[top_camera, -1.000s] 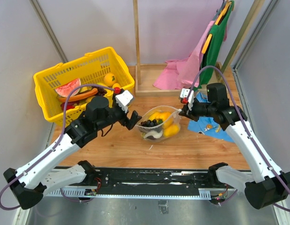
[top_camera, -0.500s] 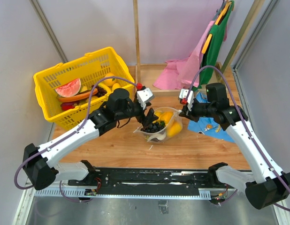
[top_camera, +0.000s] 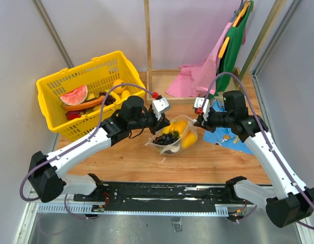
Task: Place the food in the zip-top bag and seal the zipper
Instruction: Adjust the zipper food storage bag at the center of the board.
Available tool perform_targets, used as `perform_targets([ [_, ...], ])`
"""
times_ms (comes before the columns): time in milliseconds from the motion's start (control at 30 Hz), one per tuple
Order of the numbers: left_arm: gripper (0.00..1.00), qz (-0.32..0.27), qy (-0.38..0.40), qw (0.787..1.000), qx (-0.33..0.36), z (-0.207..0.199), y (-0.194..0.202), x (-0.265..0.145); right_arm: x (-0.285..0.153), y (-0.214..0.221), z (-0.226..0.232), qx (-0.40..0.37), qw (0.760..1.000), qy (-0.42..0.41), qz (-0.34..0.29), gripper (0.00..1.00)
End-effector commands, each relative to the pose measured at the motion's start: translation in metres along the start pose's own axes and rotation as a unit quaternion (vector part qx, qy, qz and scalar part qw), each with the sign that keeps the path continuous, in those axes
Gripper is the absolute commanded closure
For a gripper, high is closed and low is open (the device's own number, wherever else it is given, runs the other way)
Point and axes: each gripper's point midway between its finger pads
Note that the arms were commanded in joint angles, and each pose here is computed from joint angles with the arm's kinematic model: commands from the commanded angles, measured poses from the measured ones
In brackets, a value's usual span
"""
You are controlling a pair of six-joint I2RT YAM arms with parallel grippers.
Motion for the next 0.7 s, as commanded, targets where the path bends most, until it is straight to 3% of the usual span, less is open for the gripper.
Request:
perform_targets([
  [0,1.0,-0.028,0.029,0.999,0.021,-0.014,-0.016,-0.007,0.004,-0.01,0.005,-0.031,0.999,-0.004,-0.033,0.99],
  [100,1.0,-0.035,0.037,0.998,0.022,-0.017,-0.016,-0.009,0.011,-0.005,0.008,-0.035,0.999,-0.004,-0.042,0.89],
  [300,1.0,-0.042,0.038,0.998,0.022,-0.019,-0.015,-0.013,0.021,0.003,0.01,-0.036,0.997,0.004,-0.064,0.83],
  [400,1.0,-0.044,0.038,0.998,0.023,-0.019,-0.014,-0.015,0.019,-0.001,0.01,-0.041,0.996,0.005,-0.077,0.99],
  [667,0.98,-0.047,0.003,0.998,0.031,-0.008,-0.016,-0.017,-0.01,-0.036,-0.005,-0.047,0.995,0.022,-0.084,0.99],
])
Point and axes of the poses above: each gripper's point midway between its finger pads, its own x axis out along the fingers, its own z axis along the line the jaws close on, y = z × x, and after that the axes turned 12 degrees about -x, right-handed
